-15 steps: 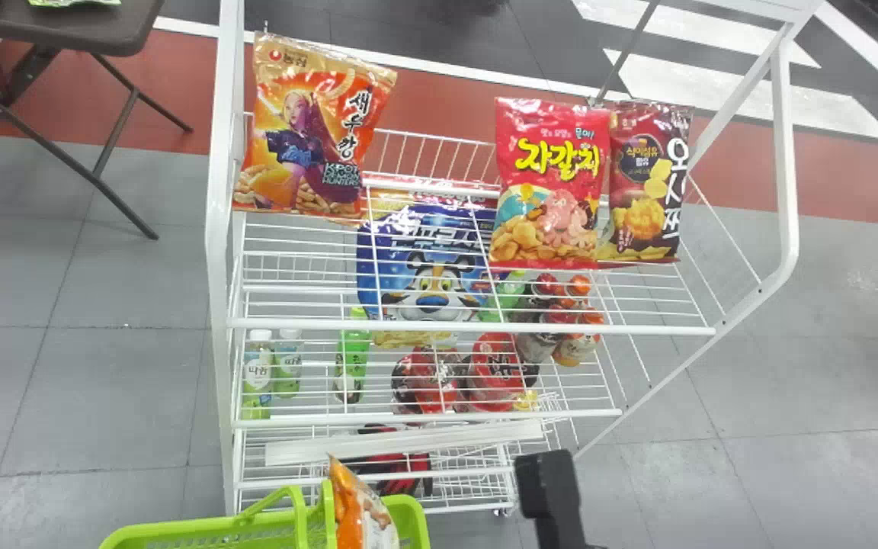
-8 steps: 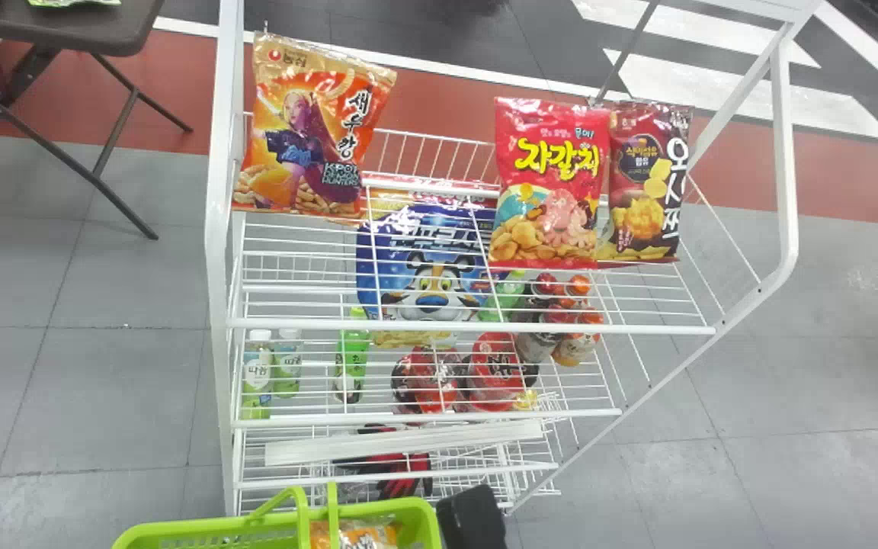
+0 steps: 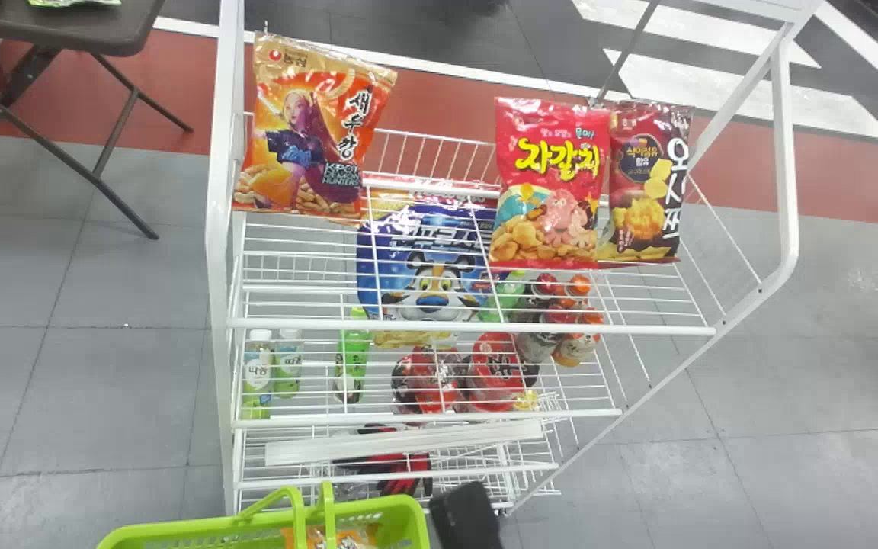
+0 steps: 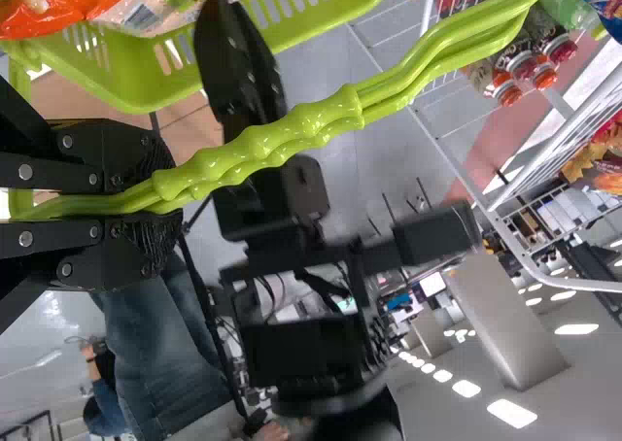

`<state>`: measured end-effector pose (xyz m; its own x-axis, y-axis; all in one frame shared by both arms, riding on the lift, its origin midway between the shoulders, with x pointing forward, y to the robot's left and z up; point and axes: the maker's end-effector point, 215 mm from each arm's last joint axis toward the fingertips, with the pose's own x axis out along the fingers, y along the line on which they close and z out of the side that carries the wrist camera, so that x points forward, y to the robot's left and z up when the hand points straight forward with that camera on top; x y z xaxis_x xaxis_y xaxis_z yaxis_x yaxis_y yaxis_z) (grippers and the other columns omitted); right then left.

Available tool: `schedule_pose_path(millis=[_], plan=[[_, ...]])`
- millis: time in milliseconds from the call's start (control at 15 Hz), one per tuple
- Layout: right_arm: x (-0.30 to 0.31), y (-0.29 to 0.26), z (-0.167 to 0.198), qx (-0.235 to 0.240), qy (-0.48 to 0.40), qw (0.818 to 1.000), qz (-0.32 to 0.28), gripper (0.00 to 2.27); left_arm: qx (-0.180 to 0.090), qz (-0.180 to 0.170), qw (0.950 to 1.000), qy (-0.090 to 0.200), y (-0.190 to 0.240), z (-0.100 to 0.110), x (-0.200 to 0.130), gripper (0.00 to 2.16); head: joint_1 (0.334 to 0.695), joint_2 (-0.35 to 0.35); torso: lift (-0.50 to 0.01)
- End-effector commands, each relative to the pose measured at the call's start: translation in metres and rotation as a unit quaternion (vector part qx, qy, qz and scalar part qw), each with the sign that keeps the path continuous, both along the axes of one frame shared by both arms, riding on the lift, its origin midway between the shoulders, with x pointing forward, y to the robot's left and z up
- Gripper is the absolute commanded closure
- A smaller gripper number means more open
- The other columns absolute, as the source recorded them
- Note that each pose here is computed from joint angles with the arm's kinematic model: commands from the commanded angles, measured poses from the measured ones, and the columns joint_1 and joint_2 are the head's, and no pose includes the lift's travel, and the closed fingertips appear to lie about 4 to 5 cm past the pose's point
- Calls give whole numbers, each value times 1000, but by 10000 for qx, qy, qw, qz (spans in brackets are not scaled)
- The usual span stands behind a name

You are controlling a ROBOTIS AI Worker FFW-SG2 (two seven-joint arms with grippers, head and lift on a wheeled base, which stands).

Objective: Hold basket handle with left hand then pick Gamjakkang with right hand and place into basket

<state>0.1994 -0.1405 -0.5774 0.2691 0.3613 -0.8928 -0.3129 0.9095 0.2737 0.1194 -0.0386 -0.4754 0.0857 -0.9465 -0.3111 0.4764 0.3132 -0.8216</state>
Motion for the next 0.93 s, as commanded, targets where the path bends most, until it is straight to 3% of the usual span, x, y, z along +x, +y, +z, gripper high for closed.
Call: schedule_pose_path(millis=[0,200,333,600,733,867], plan=[[10,-15,30,29,-156,9997,-177,63,-3,3,10000,-27,0,0,1,2138,695,-350,-19],[40,-30,69,198,-603,9970,-439,76,-8,9,10000,-64,0,0,3,2138,695,-350,-19],[81,-40,106,328,-1389,9876,-655,76,-7,8,10000,-56,0,0,2,2138,695,-350,-19],[163,-60,211,569,-3491,9282,-1154,124,12,2,10000,-60,0,-2,3,2138,695,-350,-19],[179,-68,242,628,-4111,8983,-1418,127,3,2,10000,-52,-1,-2,2,2138,695,-350,-19],[189,-75,274,779,-4881,8543,-1604,127,4,1,10000,-52,-2,-3,2,2138,695,-350,-19]])
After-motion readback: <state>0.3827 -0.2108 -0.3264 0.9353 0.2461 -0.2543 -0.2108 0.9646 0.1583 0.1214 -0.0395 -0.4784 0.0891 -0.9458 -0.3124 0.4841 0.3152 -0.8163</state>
